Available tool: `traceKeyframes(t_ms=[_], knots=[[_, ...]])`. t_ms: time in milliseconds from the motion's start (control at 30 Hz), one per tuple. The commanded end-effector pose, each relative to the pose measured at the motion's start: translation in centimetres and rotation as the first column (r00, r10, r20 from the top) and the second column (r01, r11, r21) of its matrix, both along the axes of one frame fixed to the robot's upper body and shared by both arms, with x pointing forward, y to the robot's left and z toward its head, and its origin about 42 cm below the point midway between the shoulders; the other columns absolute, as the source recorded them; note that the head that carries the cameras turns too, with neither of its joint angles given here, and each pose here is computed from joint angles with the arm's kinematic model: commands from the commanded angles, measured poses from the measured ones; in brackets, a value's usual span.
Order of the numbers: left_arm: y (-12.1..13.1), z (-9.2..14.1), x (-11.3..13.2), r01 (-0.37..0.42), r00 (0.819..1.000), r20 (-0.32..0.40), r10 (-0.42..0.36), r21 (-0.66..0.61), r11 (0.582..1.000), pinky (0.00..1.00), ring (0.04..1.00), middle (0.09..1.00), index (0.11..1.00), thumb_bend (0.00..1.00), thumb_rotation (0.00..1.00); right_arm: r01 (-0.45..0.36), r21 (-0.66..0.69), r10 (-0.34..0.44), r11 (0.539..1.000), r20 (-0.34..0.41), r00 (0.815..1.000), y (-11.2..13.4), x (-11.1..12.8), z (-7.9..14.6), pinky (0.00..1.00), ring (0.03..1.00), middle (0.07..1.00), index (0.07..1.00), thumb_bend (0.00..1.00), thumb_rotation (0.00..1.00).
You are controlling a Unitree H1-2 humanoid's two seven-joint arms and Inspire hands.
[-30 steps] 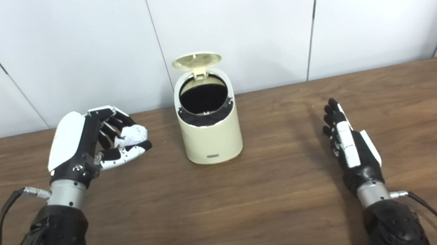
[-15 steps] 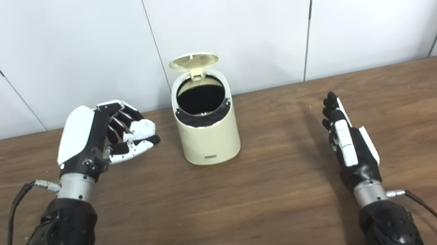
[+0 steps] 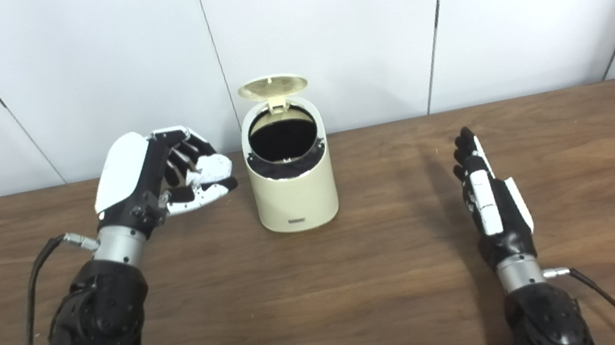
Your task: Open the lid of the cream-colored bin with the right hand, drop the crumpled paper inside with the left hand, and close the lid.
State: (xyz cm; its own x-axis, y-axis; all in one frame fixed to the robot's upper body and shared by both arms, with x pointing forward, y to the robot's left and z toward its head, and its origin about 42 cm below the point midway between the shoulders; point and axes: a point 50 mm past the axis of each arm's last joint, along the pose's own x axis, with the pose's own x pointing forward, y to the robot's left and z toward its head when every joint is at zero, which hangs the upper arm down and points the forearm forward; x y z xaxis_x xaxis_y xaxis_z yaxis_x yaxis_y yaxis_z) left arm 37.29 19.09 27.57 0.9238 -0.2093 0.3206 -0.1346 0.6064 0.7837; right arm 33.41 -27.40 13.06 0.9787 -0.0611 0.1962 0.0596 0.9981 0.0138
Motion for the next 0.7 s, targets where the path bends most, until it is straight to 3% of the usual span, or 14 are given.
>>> traceKeyframes(t_ms=[0,667], knots=[[-0.8,2.4,0.7,0.027,0.995,0.098,-0.026,-0.012,1.000,0.30,0.403,0.496,0.505,0.47,0.00,-0.005,0.015,0.005,1.000,0.001,1.000,0.1,-1.0,-0.9,1.00,1.000,0.997,0.996,0.59,1.00],[-3.6,4.3,3.7,0.088,0.985,0.146,-0.088,0.010,0.996,0.32,0.380,0.478,0.519,0.47,0.00,-0.023,0.009,0.023,1.000,-0.028,0.999,-0.1,-2.0,-1.3,1.00,1.000,0.996,1.000,0.54,1.00]])
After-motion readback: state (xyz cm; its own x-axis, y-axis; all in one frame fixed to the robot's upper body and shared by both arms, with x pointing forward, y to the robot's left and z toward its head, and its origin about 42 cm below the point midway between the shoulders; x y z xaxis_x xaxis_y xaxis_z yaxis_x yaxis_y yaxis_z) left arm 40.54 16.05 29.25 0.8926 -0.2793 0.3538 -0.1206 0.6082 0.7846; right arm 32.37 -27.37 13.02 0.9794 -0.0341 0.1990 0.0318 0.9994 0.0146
